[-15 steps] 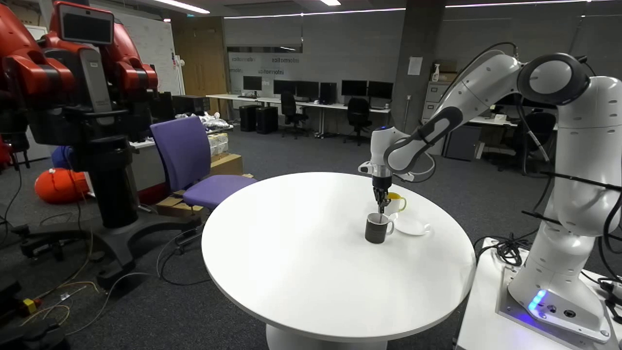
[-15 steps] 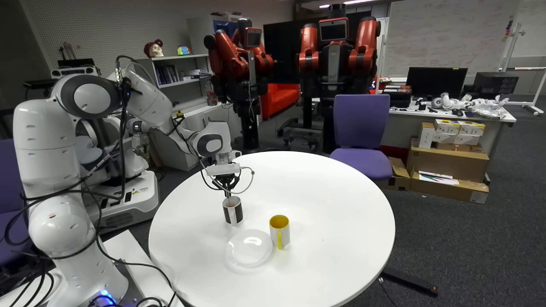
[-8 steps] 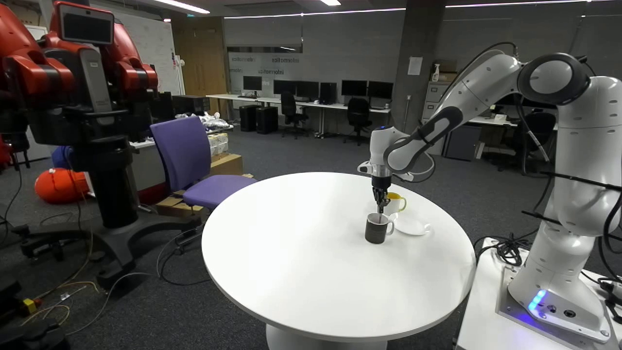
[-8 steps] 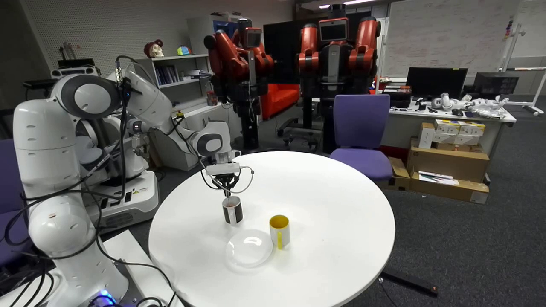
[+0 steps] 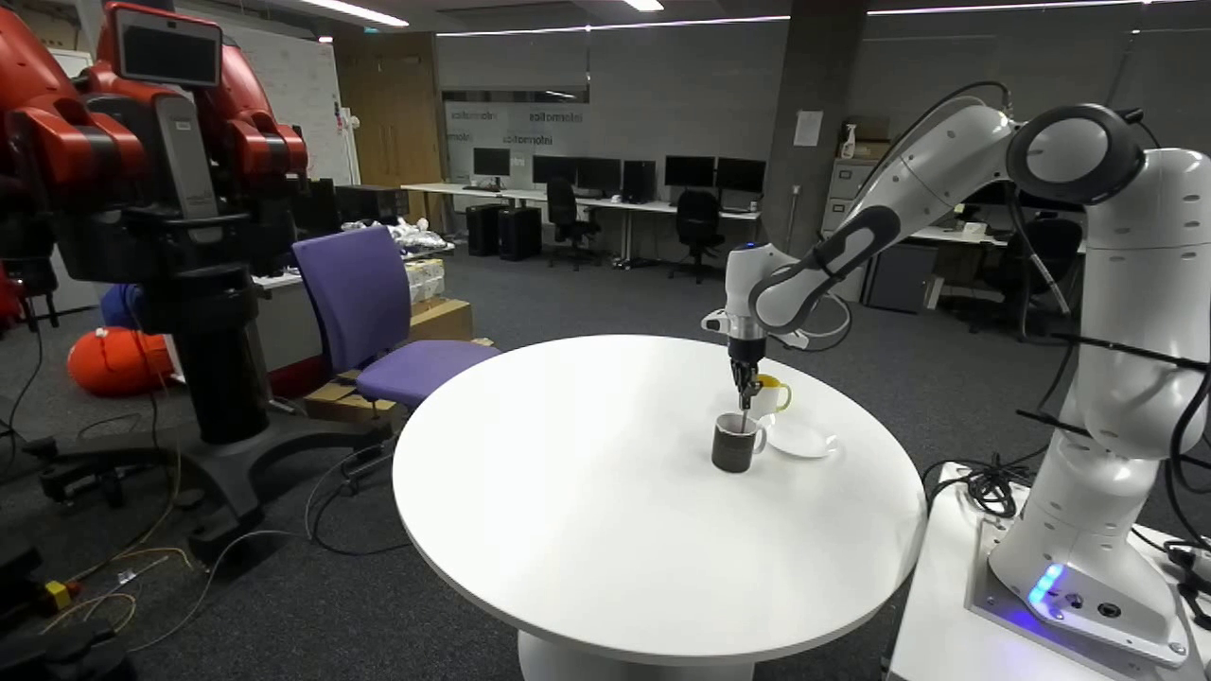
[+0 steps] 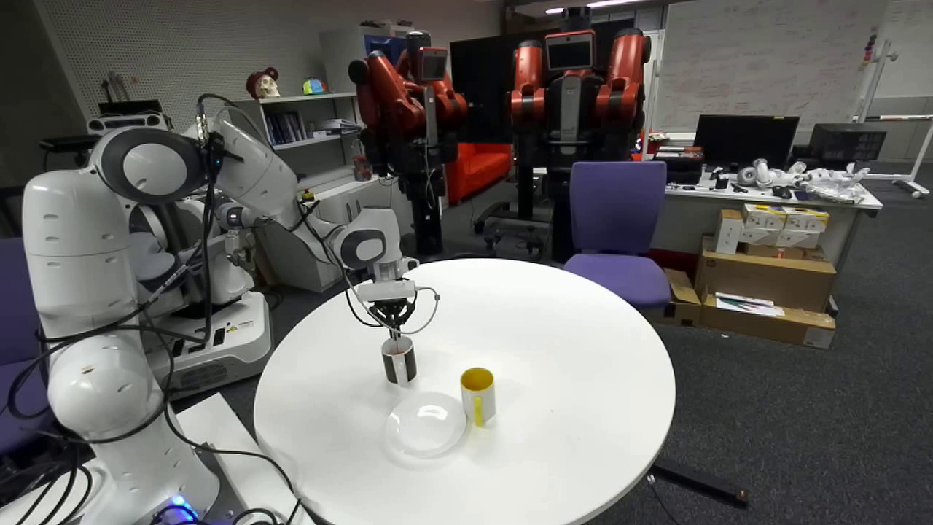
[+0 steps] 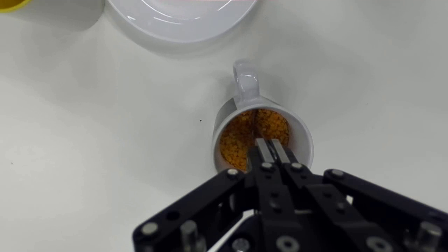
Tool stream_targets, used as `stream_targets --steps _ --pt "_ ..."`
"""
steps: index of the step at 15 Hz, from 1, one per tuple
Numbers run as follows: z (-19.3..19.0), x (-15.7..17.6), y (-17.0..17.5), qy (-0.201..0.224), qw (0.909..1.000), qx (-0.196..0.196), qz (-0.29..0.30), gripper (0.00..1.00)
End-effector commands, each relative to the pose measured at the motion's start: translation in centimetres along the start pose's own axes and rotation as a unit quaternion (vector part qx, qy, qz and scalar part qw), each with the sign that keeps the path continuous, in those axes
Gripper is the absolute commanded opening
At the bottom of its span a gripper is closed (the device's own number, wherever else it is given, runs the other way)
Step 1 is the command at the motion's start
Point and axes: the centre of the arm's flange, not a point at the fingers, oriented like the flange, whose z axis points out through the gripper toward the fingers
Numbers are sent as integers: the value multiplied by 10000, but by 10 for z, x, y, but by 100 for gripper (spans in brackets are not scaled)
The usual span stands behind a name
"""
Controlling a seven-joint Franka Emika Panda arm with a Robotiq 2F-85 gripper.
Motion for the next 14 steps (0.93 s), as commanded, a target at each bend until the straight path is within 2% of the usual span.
stream_targets --steps 1,14 --pt "-6 -10 4 -32 10000 34 15 1" --pt "-6 9 -9 11 9998 106 -167 1"
